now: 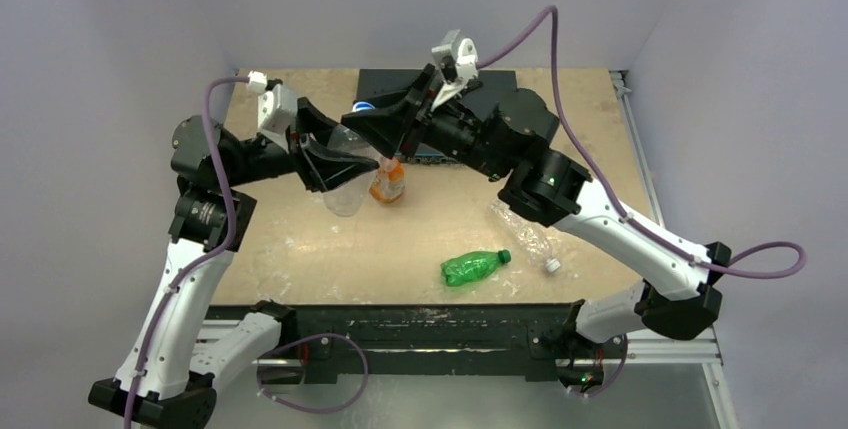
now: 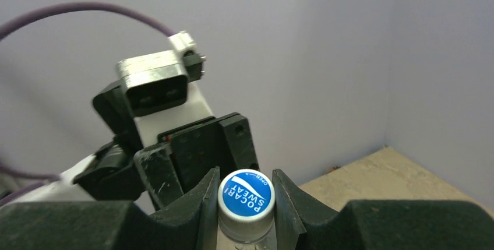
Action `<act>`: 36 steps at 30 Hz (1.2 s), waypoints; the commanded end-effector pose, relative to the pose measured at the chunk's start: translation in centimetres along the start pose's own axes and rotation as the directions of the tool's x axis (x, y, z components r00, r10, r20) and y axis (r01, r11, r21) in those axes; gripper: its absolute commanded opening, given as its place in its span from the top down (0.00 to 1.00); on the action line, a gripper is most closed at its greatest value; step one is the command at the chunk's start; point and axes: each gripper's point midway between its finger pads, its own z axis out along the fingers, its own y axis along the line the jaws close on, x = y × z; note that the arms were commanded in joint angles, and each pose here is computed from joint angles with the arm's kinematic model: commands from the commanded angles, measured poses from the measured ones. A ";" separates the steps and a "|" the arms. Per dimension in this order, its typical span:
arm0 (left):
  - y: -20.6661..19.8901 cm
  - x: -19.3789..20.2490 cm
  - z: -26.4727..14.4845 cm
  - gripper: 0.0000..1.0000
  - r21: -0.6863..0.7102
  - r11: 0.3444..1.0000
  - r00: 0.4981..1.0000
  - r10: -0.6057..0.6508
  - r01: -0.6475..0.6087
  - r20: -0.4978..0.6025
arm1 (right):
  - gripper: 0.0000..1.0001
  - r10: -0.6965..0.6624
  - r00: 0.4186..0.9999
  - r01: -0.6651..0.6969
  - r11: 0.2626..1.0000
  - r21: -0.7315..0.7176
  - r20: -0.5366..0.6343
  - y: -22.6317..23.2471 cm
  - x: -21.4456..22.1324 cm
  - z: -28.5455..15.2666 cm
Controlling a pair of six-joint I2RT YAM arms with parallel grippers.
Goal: Unscrew the bottle caps
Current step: Unscrew the bottle cap from the plastic bottle.
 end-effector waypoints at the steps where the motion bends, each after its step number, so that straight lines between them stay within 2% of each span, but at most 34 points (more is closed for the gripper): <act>1: -5.5 -2.7 -0.3 0.96 0.276 0.947 0.986 -0.169 0.163 -0.001 | 1.00 -0.036 0.983 0.108 0.907 -0.407 0.182 8.0 -5.4 -3.8; 4: -6.4 -4.1 -0.5 0.97 0.308 0.933 0.978 -0.206 0.188 0.028 | 1.00 -0.034 0.974 0.153 0.825 -0.544 0.223 10.6 -5.8 -5.7; 7: -7.0 -5.4 -0.5 0.98 0.315 0.932 0.978 -0.204 0.179 0.049 | 1.00 -0.040 0.965 0.210 0.706 -0.677 0.258 12.9 -6.3 -8.0; 12: -7.5 -6.0 -0.6 0.98 0.321 0.932 0.981 -0.190 0.166 0.047 | 1.00 -0.076 0.967 0.248 0.518 -0.819 0.244 14.7 -6.1 -10.4; 15: -7.6 -6.0 -0.7 0.98 0.324 0.932 0.982 -0.185 0.161 0.044 | 1.00 -0.105 0.971 0.240 0.473 -0.848 0.217 14.6 -5.7 -10.9; 17: -7.6 -5.9 -0.8 0.98 0.324 0.933 0.983 -0.181 0.158 0.042 | 1.00 -0.122 0.971 0.238 0.471 -0.850 0.204 14.0 -5.3 -11.0; 19: -7.6 -5.8 -0.7 0.98 0.322 0.934 0.983 -0.179 0.156 0.044 | 1.00 -0.129 0.972 0.233 0.485 -0.843 0.194 13.3 -5.0 -10.9; 20: -7.5 -5.8 -0.7 0.99 0.320 0.935 0.983 -0.176 0.152 0.046 | 1.00 -0.126 0.974 0.226 0.510 -0.830 0.188 12.9 -5.1 -10.5; 21: -7.4 -5.8 -0.6 0.99 0.317 0.937 0.984 -0.169 0.145 0.050 | 0.96 -0.115 0.976 0.217 0.566 -0.795 0.185 12.2 -5.4 -9.6; 22: -7.2 -5.8 -0.6 0.99 0.310 0.941 0.986 -0.160 0.136 0.052 | 0.71 -0.106 0.976 0.213 0.632 -0.745 0.190 11.4 -5.9 -8.6; 24: -6.4 -5.5 -0.3 1.00 0.277 0.955 0.990 -0.131 0.110 0.058 | 0.38 -0.066 0.972 0.186 0.802 -0.567 0.226 8.5 -7.6 -6.3; 25: -5.8 -5.2 -0.2 1.00 0.246 0.965 0.992 -0.112 0.094 0.058 | 0.26 -0.042 0.965 0.156 0.887 -0.435 0.258 6.6 -8.7 -5.2; 26: -5.2 -5.0 -0.1 1.00 0.208 0.976 0.995 -0.083 0.069 0.061 | 0.22 -0.027 0.959 0.124 0.935 -0.331 0.282 5.0 -9.5 -4.7; 28: -3.6 -4.2 0.0 1.00 0.116 0.992 0.997 -0.053 0.047 0.051 | 0.17 0.008 0.949 0.052 0.982 -0.181 0.316 2.9 -10.2 -4.1; 30: -2.2 -3.8 -0.1 0.99 0.036 0.999 0.999 -0.015 0.013 0.050 | 0.16 0.011 0.954 0.013 0.997 -0.076 0.300 1.8 -9.9 -3.3; 33: -0.4 -3.3 -0.2 0.99 -0.062 0.998 0.998 0.034 -0.031 0.044 | 0.18 -0.010 0.969 -0.002 0.999 0.049 0.247 1.2 -9.1 -2.0; 36: 0.8 -3.1 -0.4 0.99 -0.129 0.989 0.997 0.072 -0.066 0.041 | 0.25 -0.013 0.986 -0.012 0.989 0.149 0.168 -0.2 -7.6 -0.4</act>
